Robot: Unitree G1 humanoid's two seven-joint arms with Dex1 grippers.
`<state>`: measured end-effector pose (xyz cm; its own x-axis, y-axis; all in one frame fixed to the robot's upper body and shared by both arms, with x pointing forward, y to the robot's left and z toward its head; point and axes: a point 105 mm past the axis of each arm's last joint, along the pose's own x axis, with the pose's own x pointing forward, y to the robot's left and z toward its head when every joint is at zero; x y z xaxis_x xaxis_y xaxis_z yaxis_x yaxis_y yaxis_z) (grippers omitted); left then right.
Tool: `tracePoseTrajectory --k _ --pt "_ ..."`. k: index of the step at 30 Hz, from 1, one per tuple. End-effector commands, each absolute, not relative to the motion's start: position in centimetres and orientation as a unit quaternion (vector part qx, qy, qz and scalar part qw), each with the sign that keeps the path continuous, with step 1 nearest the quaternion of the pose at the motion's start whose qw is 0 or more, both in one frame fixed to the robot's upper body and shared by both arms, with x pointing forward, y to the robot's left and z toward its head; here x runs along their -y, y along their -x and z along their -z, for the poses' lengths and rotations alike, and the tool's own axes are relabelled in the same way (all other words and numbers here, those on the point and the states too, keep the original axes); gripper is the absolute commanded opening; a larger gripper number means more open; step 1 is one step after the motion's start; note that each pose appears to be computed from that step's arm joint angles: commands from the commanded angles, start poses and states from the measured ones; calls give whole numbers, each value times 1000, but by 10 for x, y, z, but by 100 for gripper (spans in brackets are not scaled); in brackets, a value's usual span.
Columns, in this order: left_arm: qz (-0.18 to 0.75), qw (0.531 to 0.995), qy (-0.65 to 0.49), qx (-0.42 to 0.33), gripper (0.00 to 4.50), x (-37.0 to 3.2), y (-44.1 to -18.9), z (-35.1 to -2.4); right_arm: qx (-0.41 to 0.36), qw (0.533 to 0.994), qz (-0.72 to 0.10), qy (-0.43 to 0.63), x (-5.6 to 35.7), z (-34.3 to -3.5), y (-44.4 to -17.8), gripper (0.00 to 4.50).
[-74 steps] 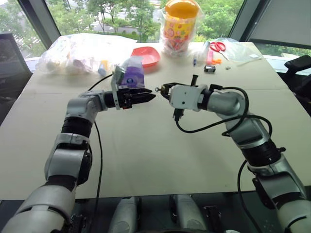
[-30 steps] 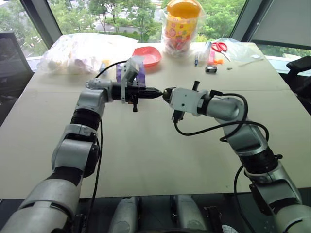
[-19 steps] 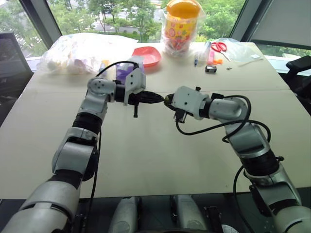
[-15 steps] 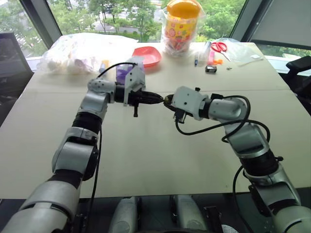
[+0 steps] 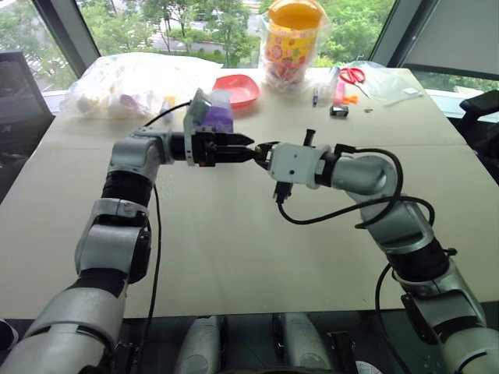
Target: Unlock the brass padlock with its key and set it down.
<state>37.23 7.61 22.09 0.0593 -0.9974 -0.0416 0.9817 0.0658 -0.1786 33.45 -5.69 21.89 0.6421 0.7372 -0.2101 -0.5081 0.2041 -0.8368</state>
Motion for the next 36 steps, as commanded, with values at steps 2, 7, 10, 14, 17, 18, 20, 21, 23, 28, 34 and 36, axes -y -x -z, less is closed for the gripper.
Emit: tracePoseTrajectory --k 2,7,10,14,17,18,20,21,23,28,34,36 --pt "692 718 42 -67 316 -84 -365 -228 139 765 -378 503 59 -232 -339 71" --pt "690 720 35 -68 316 -78 -366 -227 144 765 -377 502 57 -233 -340 71" --pt "686 723 35 -67 316 -73 -369 -225 147 764 -378 502 56 -234 -339 71" --pt "680 729 40 -67 316 -68 -373 -223 151 762 -378 503 54 -235 -339 71" --pt "676 732 44 -64 316 -64 -377 -223 154 761 -379 503 52 -236 -337 71" --pt "677 732 46 -64 316 -62 -378 -223 154 761 -379 503 52 -236 -337 71" --pt "676 733 48 -63 316 -60 -379 -223 155 761 -380 503 51 -236 -336 71" --pt "677 732 47 -64 293 -59 -379 -223 155 761 -380 503 51 -236 -336 71" --pt "678 731 42 -64 239 -58 -379 -221 156 761 -379 503 51 -237 -335 71" --pt "677 732 44 -62 33 -56 -380 -222 159 759 -380 504 49 -237 -333 71" --pt "676 733 37 -64 2 -58 -380 -220 150 761 -383 501 50 -233 -332 71" --pt "674 735 36 -64 2 -59 -380 -220 147 766 -379 497 51 -232 -333 71"
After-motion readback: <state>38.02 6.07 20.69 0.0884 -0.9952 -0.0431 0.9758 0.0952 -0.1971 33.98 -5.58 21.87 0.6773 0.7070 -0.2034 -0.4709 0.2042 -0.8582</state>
